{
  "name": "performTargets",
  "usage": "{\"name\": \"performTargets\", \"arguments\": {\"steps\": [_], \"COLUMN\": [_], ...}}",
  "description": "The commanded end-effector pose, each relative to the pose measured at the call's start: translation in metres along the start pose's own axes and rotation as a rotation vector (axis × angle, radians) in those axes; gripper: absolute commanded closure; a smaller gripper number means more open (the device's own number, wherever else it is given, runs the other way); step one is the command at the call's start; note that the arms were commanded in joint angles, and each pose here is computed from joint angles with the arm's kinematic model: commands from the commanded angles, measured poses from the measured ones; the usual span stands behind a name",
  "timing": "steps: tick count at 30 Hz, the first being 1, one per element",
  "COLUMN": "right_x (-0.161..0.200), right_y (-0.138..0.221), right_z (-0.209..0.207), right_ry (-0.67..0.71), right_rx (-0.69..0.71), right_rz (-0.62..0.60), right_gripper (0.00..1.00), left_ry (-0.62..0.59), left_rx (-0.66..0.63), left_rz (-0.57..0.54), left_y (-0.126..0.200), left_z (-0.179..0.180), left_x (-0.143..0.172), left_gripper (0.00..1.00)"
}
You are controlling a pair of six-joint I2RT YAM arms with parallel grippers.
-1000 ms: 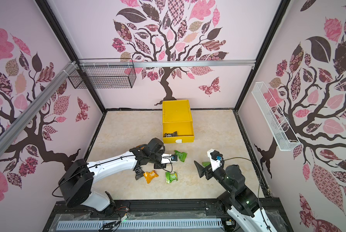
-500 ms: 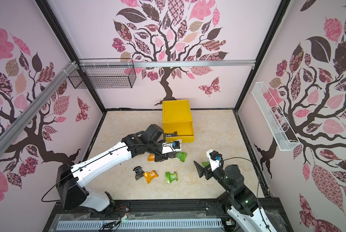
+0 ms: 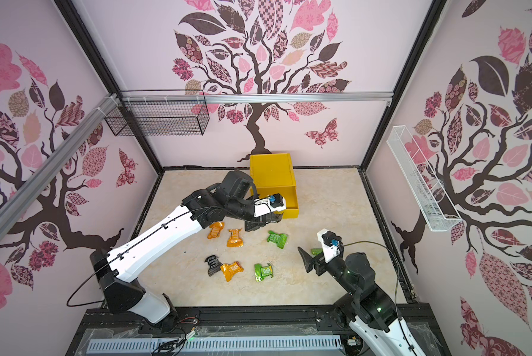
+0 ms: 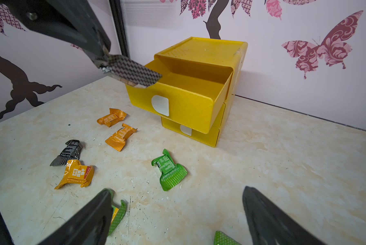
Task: Place the cookies into the drawer by color
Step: Place the cookie in the drawer.
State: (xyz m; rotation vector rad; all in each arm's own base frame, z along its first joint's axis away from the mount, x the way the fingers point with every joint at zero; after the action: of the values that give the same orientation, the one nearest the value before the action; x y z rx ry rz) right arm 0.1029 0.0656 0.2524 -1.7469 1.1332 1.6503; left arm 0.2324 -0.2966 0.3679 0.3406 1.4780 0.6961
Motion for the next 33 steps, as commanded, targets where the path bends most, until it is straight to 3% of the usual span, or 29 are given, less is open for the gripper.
{"name": "performTargets", "arguments": {"steps": [1, 9, 17, 28, 29, 33], "right_x": [-0.004, -0.004, -0.004, -0.005, -0.005, -0.005], "right_y": [0.003, 0.003, 0.003, 0.005, 0.006, 0.005], "right_z": [-0.002, -0.002, -0.002, 0.0, 0.0, -0.001], "right_ry": [0.007, 0.007, 0.011, 0.016, 0.016, 0.014], "right_rx": [0.027, 0.023, 0.019, 0.0, 0.003, 0.006], "right_rz": [-0.026, -0.026, -0.031, -0.044, -0.047, -0.04], "right_gripper": [0.01, 0.01, 0.01, 0.01, 0.01, 0.01], "left_ry": [0.007, 0.009, -0.017, 0.014, 0.015, 0.032], "left_rx": [-0.113, -0.248, -0.334, -0.315, -0.318, -0.332], "left_rz": [-0.073, -0.117, -0.072, -0.031, -0.026, -0.029], "left_y": [-0.004, -0.035, -0.07, -0.091, -0.092, -0.09], "left_z": [0.015, 0.04, 0.06, 0.066, 0.066, 0.067], "left_x": [-0.019, -0.027, -0.021, -0.012, -0.01, -0.012], "left_gripper": [1.0, 1.0, 1.0, 1.0, 0.98, 0.75]}}
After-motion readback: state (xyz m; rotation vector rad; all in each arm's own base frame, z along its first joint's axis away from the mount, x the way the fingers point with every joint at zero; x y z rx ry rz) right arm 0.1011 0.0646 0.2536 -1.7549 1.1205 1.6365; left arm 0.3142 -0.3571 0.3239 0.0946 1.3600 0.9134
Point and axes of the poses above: each gripper's point midway between its finger pads, its own y axis back along the fingers, its own z axis along the line the jaws close on, x = y × z, the point moved 10 cm from there along y, back along the fingers, and after that the axes turned 10 degrees about y, right-handed, at the moved point
